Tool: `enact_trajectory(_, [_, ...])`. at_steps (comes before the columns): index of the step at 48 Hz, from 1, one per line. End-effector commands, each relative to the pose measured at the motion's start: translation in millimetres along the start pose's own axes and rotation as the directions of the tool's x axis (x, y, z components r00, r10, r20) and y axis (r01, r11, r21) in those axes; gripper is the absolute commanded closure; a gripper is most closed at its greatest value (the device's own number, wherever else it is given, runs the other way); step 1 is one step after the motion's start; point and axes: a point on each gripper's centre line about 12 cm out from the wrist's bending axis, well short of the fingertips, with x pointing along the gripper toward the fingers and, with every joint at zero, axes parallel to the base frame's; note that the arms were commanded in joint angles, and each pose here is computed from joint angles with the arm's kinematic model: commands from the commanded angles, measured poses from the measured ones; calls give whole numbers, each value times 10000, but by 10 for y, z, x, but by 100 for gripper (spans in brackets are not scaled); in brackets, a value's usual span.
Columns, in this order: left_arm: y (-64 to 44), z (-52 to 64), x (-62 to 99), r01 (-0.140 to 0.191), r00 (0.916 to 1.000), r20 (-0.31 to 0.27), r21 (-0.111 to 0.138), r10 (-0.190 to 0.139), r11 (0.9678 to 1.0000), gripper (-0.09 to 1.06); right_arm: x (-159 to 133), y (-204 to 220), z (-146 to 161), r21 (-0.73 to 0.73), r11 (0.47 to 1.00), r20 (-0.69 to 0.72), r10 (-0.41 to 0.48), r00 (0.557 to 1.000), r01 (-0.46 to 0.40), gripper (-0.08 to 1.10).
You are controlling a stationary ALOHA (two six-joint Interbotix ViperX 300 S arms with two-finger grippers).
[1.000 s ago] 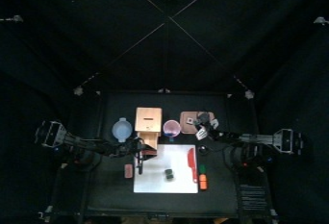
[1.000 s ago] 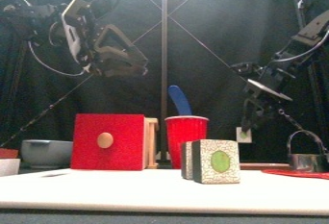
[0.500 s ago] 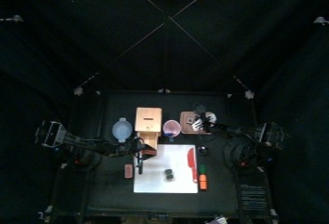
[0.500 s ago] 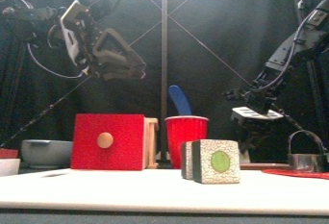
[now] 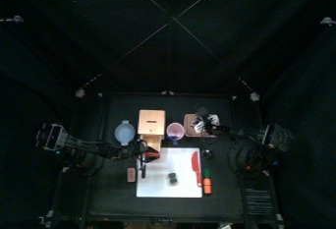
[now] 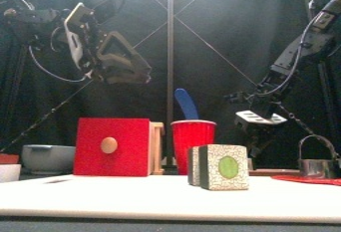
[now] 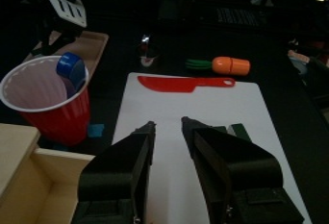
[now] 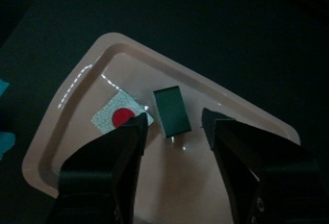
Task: Place sushi on board then cut the sushi with the knife then place the pieces on the plate
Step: Place the 4 sushi pieces on the plate
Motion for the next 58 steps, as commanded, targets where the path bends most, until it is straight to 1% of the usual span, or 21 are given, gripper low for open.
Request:
enact_trajectory(1, [4, 89, -4, -21, 9995, 318, -62, 23, 10000, 26, -277, 107, 98, 42, 9972, 716, 740, 9947, -745, 19])
enact_trajectory(6, [3, 95, -2, -13, 9994, 334, -36, 14, 10000, 26, -473, 329, 22, -678, 9828, 945, 1775, 9796, -1715, 19])
enact_trajectory(10, [8, 101, 0, -33, 9994, 349, -56, 35, 10000, 26, -643, 562, -92, -1523, 9501, 947, 2882, 9529, -2722, 19])
enact_trajectory(11, [12, 102, 1, -41, 9994, 351, -47, 42, 10000, 26, -705, 649, -142, -1836, 9328, 894, 3300, 9397, -3101, 19])
enact_trajectory(16, [21, 114, 6, -73, 9992, 381, -74, 76, 9999, 26, -919, 952, -348, -2893, 8517, 481, 4688, 8820, -4369, 19])
enact_trajectory(21, [20, 150, 18, -71, 9988, 474, -79, 74, 9999, 26, -1130, 1221, -550, -3752, 7553, -64, 5775, 8164, -5373, 19])
enact_trajectory(25, [21, 169, 24, -73, 9986, 522, -77, 77, 9999, 26, -1265, 1395, -677, -4191, 6881, -468, 6351, 7710, -5923, 19])
enact_trajectory(30, [20, 176, 30, -78, 9985, 535, -93, 83, 9999, 26, -1404, 1610, -781, -4525, 6240, -841, 6813, 7271, -6370, 19])
enact_trajectory(35, [16, 170, 32, -72, 9986, 518, -100, 77, 9999, 26, -1465, 1790, -825, -4713, 5902, -1044, 7006, 7059, -6554, 19])
enact_trajectory(42, [12, 155, 35, -63, 9989, 472, -89, 67, 9999, 26, -1468, 2026, -841, -4879, 5683, -1192, 7085, 6955, -6625, 19])
enact_trajectory(49, [12, 144, 36, -60, 9990, 443, -70, 63, 10000, 26, -1397, 2202, -861, -4940, 5615, -1354, 7046, 6966, -6639, 19])
enact_trajectory(58, [10, 126, 29, -49, 9992, 397, -74, 52, 10000, 26, -1356, 2396, -927, -4983, 5135, -1793, 7273, 6625, -6986, 19])
